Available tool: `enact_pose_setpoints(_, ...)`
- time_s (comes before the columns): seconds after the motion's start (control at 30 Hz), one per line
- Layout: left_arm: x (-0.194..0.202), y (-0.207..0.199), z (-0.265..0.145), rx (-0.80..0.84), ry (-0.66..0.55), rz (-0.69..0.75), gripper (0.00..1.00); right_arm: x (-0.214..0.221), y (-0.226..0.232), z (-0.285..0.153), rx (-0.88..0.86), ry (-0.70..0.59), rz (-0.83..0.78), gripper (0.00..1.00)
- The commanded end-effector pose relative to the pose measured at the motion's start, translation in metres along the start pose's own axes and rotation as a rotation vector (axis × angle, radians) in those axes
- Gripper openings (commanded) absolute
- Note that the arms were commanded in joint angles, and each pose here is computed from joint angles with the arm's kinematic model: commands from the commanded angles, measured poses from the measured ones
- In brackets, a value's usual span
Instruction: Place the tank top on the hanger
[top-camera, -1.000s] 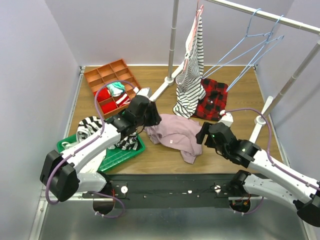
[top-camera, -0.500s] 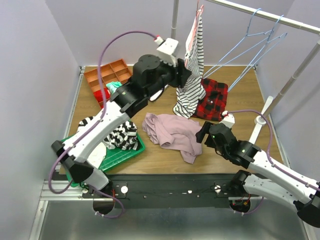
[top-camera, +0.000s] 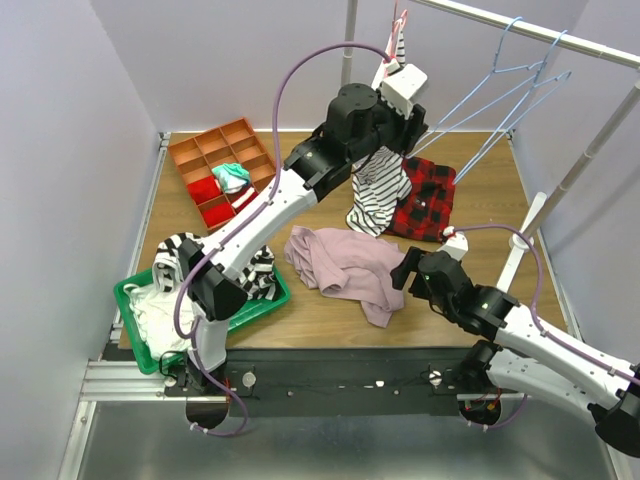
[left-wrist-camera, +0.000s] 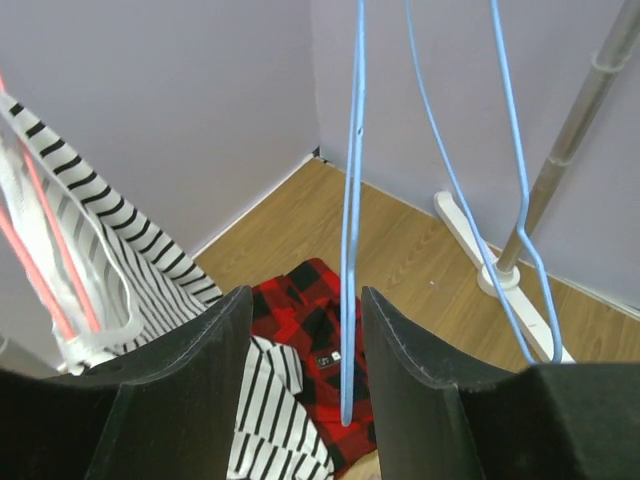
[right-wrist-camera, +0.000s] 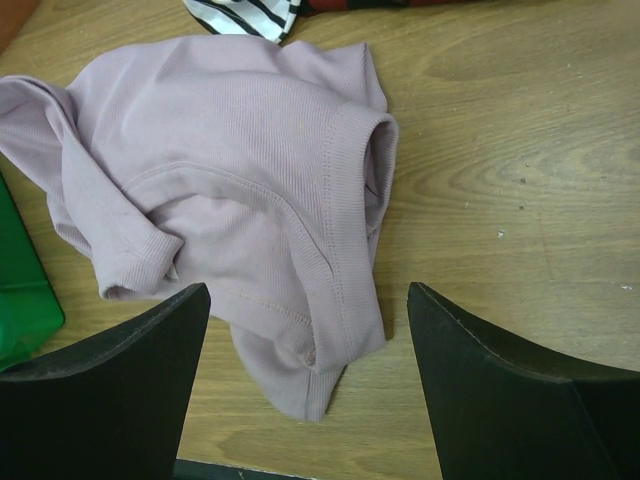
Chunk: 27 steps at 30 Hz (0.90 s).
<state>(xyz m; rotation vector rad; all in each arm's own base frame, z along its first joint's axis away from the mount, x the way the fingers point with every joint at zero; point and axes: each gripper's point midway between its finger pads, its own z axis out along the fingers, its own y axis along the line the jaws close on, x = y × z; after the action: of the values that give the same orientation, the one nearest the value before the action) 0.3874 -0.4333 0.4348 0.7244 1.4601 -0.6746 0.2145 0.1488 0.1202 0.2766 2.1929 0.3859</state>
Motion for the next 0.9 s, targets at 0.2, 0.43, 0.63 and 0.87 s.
enact_pose_setpoints(0.2, -0.009, -0.027, 0.045, 0.096, -0.081, 0.029, 0.55, 0.002, 0.005, 0.000, -0.049, -0.009, 0.020, 0.87)
enact_pose_setpoints(0.43, 0.005, -0.033, 0.061, 0.075, -0.078, 0.012, 0.50, 0.011, 0.003, 0.002, -0.058, 0.007, 0.019, 0.87)
enact_pose_setpoints(0.63, 0.007, -0.032, 0.065, 0.034, -0.087, 0.036, 0.35, 0.015, 0.003, 0.005, -0.061, 0.012, 0.016, 0.86)
enact_pose_setpoints(0.87, 0.004, -0.029, 0.070, -0.021, -0.106, 0.064, 0.09, 0.012, 0.003, 0.003, -0.068, 0.002, 0.012, 0.86)
